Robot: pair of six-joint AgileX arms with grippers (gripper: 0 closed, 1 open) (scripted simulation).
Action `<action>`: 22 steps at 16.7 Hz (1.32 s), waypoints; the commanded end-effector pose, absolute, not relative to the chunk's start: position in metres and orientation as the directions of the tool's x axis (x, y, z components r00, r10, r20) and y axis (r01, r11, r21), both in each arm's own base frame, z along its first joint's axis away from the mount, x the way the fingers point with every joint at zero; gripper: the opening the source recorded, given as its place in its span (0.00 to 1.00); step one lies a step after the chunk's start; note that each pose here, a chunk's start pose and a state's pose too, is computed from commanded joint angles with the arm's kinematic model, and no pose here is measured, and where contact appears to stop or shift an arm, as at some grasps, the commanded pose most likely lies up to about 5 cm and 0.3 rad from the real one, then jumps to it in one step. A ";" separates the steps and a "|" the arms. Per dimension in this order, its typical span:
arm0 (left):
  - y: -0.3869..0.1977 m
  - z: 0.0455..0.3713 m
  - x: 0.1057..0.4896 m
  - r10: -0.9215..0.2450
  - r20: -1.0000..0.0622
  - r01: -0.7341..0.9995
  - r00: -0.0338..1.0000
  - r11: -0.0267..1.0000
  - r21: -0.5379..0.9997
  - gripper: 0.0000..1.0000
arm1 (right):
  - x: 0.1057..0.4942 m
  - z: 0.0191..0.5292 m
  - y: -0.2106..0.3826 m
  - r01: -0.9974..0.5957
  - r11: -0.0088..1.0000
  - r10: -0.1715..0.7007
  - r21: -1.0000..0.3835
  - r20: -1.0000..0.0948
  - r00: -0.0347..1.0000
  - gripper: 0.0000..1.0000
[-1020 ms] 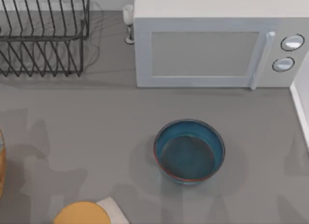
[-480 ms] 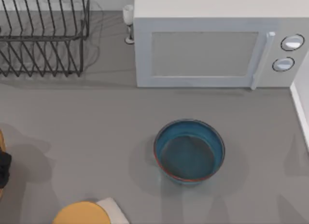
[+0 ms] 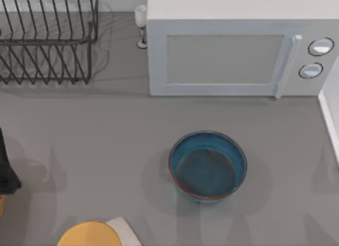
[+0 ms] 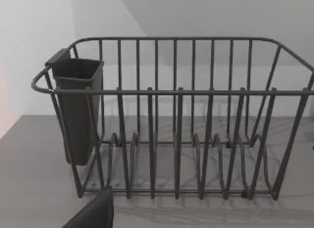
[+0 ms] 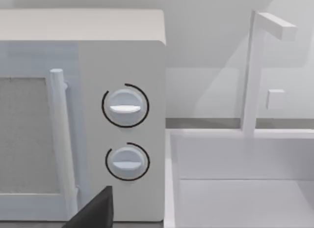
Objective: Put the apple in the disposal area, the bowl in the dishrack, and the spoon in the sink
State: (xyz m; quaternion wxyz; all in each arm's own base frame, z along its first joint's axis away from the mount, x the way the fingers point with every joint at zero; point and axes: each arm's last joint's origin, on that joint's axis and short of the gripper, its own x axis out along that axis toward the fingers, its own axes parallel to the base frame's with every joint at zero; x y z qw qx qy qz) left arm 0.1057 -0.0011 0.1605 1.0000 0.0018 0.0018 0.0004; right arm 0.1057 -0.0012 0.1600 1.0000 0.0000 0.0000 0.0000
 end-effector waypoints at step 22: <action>-0.127 0.293 0.214 -0.325 -0.802 0.353 0.500 0.923 -0.154 1.00 | 0.106 0.160 -0.001 0.000 1.000 0.000 0.000 0.000 1.000 1.00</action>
